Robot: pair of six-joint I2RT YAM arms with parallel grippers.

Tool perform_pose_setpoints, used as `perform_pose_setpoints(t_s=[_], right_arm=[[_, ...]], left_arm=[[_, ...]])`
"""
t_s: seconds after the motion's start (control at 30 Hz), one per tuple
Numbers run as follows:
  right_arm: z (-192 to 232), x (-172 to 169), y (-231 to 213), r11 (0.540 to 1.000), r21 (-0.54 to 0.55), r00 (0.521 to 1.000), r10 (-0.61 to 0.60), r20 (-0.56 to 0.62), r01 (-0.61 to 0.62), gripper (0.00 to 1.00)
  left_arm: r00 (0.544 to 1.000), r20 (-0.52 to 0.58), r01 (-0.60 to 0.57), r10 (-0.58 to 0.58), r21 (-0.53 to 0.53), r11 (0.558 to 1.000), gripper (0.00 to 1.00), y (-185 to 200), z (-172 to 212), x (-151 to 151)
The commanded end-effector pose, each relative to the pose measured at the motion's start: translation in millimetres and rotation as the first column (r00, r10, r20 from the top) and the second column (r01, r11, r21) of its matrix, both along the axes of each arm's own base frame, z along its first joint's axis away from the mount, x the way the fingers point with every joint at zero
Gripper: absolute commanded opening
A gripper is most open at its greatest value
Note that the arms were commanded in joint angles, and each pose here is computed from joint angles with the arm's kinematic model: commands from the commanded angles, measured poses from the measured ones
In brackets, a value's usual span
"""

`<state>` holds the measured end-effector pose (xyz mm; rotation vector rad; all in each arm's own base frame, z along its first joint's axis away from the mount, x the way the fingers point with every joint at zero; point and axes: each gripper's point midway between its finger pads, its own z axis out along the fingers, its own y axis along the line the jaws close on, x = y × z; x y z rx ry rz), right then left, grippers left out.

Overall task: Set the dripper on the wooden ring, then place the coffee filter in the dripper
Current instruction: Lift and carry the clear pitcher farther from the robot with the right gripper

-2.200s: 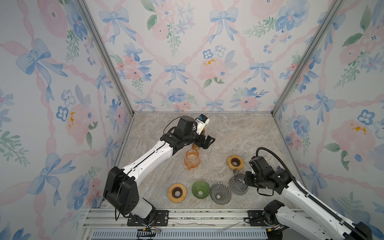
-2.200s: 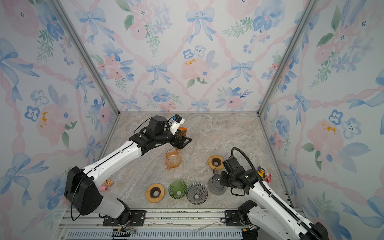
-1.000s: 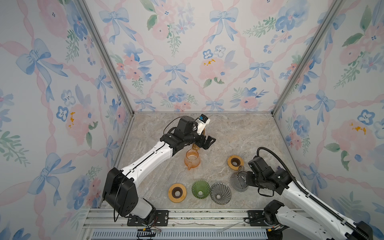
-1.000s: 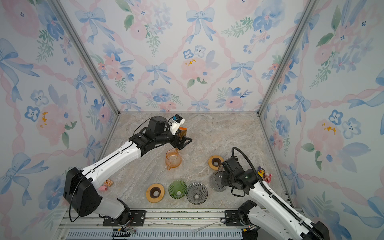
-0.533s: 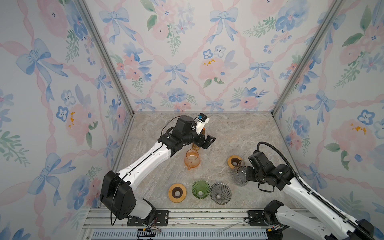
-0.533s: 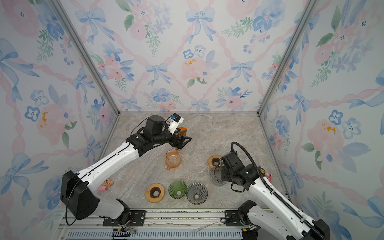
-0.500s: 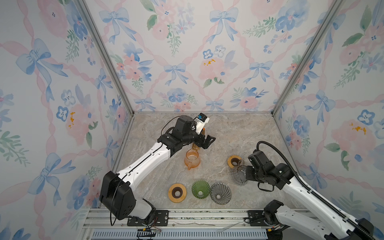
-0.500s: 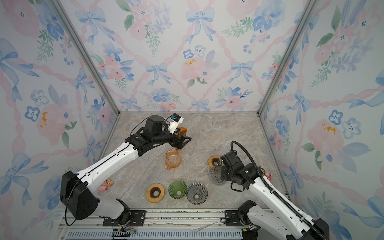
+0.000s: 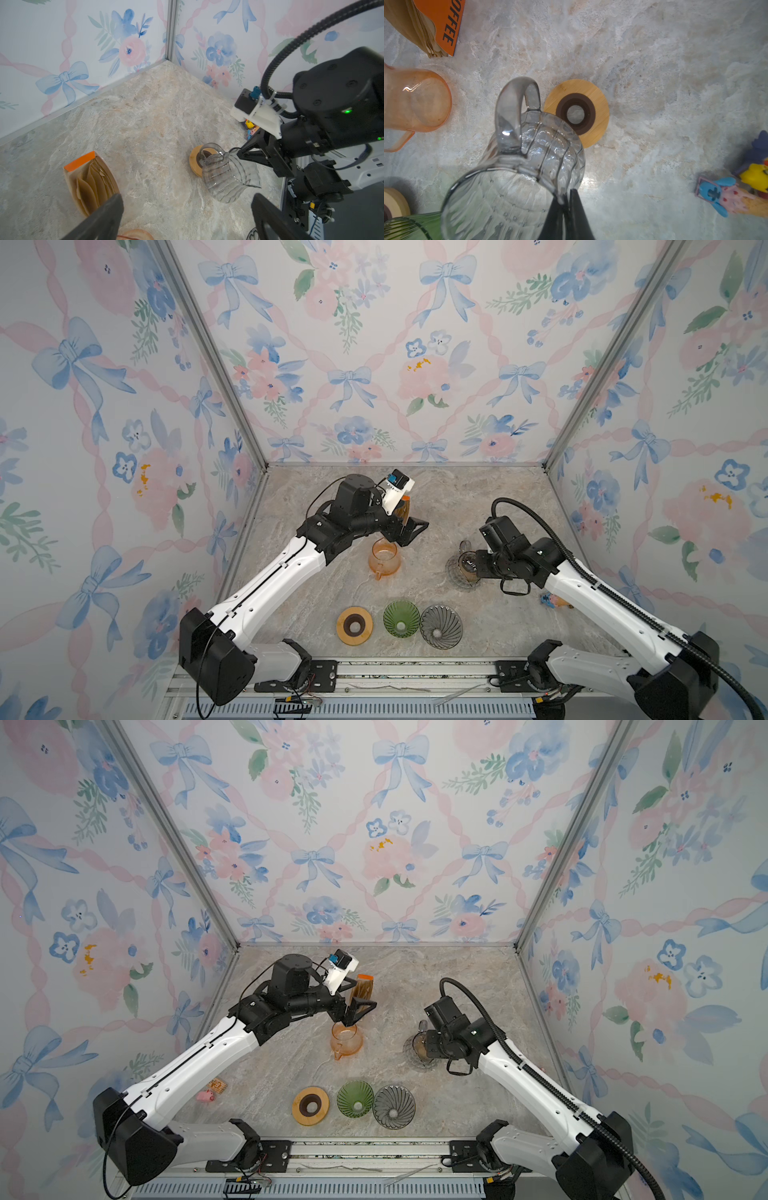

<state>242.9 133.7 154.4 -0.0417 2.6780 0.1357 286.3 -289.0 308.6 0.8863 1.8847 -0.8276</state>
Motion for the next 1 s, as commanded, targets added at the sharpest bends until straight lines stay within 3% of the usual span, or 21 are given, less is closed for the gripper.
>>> perform_pose_setpoints(t_s=[0.0, 0.2, 0.43, 0.57, 0.97], right_arm=[[14.9, 13.9, 23.1, 0.998, 0.024, 0.997, 0.063, 0.045, -0.064, 0.08], [11.7, 25.3, 49.0, 0.994, 0.015, 0.993, 0.11, 0.035, -0.111, 0.08], [4.8, 33.6, 68.4, 0.991, 0.006, 0.99, 0.136, 0.019, -0.136, 0.08], [1.1, 37.6, 74.2, 0.99, 0.006, 0.99, 0.139, 0.014, -0.139, 0.08], [-11.6, 53.6, 84.6, 0.988, -0.03, 0.989, 0.149, -0.006, -0.149, 0.08]], left_arm=[[0.993, -0.045, 0.108, -0.106, 0.039, 0.993, 0.98, 3.9, -14.2, -32.6], [0.991, -0.087, 0.11, -0.102, 0.101, 0.989, 0.98, 23.8, -35.0, -55.6], [0.986, -0.149, 0.085, -0.069, 0.104, 0.991, 0.98, 38.8, -59.5, -74.4], [0.984, -0.174, 0.047, -0.031, 0.091, 0.995, 0.98, 43.0, -77.5, -75.9], [0.986, -0.164, 0.008, 0.009, 0.1, 0.995, 0.98, 49.8, -79.7, -75.3]])
